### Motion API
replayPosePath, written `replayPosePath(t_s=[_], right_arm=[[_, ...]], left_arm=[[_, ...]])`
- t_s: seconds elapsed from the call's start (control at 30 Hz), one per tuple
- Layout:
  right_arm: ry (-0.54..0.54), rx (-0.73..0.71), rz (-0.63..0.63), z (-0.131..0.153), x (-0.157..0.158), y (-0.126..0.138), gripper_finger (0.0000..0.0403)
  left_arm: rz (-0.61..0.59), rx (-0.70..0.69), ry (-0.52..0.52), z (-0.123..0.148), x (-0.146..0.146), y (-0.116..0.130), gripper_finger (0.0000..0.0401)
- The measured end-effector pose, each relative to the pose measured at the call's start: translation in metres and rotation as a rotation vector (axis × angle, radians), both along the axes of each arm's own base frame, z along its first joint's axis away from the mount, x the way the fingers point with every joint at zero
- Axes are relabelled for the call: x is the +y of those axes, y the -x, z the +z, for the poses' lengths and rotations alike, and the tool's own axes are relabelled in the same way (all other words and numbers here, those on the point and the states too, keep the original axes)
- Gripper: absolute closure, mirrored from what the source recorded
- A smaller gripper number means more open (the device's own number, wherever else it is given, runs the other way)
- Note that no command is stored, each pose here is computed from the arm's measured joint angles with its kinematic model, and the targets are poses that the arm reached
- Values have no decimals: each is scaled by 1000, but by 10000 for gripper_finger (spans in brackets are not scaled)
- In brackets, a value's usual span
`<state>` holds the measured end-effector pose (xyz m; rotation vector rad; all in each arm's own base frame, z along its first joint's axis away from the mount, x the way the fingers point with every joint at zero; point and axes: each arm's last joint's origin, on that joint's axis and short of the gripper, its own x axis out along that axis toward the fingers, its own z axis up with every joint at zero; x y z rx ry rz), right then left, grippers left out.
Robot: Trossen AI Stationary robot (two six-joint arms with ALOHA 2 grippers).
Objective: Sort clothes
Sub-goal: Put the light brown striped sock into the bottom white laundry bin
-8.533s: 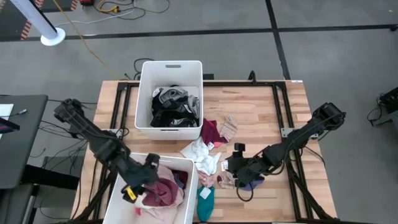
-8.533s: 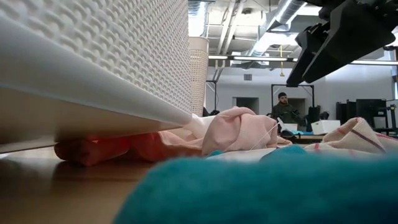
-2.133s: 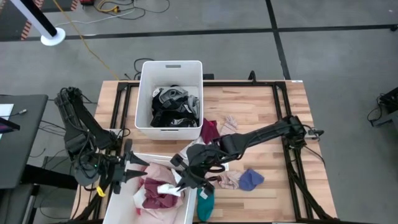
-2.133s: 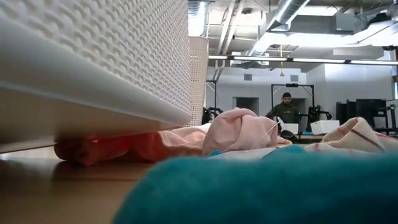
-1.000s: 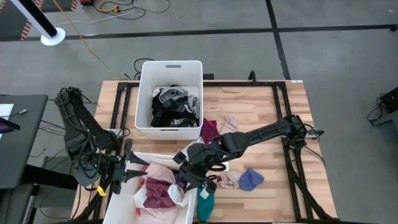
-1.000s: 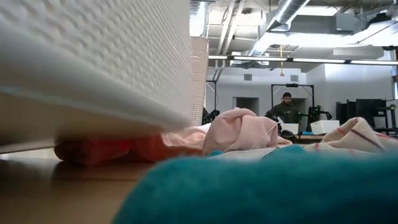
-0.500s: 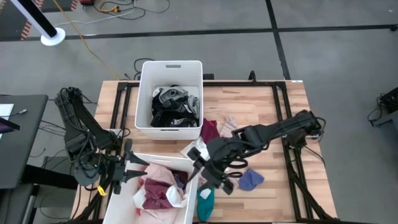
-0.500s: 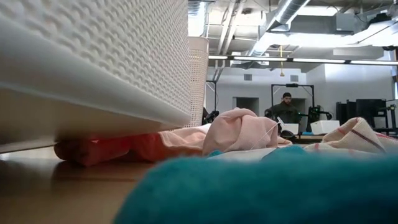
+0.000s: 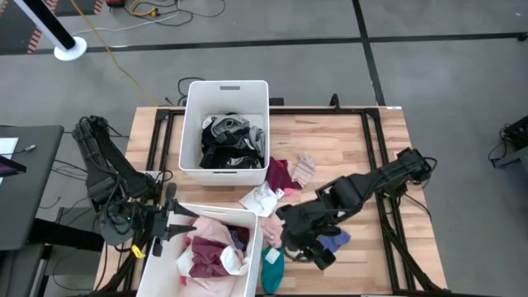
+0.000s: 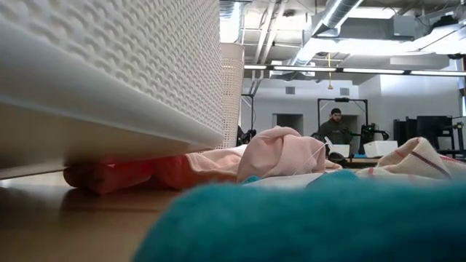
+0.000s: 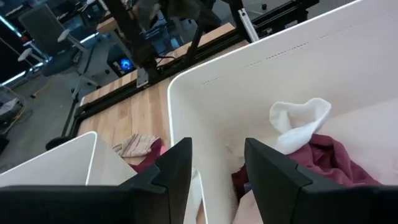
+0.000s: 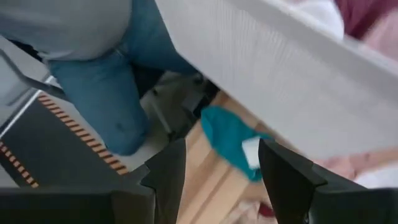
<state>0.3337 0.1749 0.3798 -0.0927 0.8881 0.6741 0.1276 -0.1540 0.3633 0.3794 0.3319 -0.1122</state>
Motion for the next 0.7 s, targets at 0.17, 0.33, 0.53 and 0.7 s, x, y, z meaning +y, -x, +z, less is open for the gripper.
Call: replayPosePath(t_s=[0.17,0.33,0.53,0.7], right_arm=[[62,64,-71,-5,9,10,188],[104,115,-122,-21,15,14,188],[143,226,-200,-56,13,13,188],[150,285,-247,-84,12,13,188]], left_arm=[[19,0,5,0,2,-3,260],[21,0,5,0,2,-3,260],[22,0,9,0,2,-3,260],[22,0,9,0,2,-3,260]])
